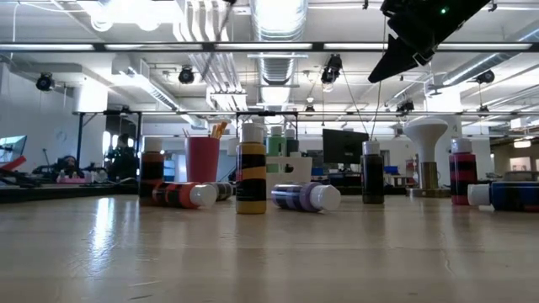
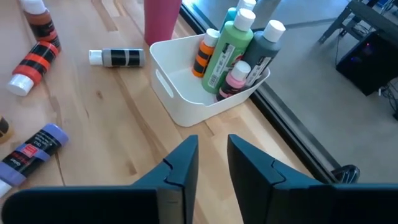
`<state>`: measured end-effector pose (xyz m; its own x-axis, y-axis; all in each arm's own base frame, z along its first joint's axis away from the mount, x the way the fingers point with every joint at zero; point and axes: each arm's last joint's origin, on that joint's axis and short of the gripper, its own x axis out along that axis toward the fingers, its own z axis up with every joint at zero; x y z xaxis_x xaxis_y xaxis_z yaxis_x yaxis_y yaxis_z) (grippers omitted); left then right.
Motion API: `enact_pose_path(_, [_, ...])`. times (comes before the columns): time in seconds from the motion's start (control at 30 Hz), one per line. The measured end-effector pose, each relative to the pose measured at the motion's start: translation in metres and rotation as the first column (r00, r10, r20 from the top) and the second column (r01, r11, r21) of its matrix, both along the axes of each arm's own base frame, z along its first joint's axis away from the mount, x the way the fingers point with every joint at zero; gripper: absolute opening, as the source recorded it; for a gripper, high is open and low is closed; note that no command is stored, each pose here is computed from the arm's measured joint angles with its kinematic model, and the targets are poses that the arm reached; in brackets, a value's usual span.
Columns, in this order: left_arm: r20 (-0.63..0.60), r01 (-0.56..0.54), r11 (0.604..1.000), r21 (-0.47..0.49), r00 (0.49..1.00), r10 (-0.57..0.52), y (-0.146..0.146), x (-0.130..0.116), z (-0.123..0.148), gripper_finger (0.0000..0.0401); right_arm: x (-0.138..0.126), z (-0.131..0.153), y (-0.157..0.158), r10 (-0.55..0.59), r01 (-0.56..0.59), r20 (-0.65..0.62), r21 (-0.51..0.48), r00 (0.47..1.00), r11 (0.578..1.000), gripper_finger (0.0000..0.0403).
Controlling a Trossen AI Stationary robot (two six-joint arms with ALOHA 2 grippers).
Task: Pick & Place Paint Supplies
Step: Put the gold paint brush into the pink cup
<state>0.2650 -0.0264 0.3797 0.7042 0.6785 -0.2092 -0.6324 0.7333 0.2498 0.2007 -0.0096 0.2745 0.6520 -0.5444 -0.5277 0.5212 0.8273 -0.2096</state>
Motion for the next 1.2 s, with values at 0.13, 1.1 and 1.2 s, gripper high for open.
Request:
enact_pose_path(0.13, [0.016, 0.081, 0.995, 0.062, 0.996, -0.083, 0.028, 0.008, 0.011, 0.0000, 0.000, 0.000, 0.000, -0.025, 0.024, 0.020, 0.030, 0.999, 0.999, 0.0075])
enact_pose_path(1.1, [0.330, -0.137, 0.966, 0.218, 0.942, 0.059, 0.159, -0.101, -0.110, 0.0000, 0.001, -0.006, -0.001, -0.041, 0.040, 0.038, 0.007, 0.998, 0.999, 0.0142])
enact_pose_path(1.2, [0.305, -0.128, 0.969, 0.211, 0.950, 0.059, 0.165, -0.096, -0.118, 0.0000, 0.001, -0.005, -0.001, -0.043, 0.043, 0.042, 0.004, 0.998, 0.999, 0.0148])
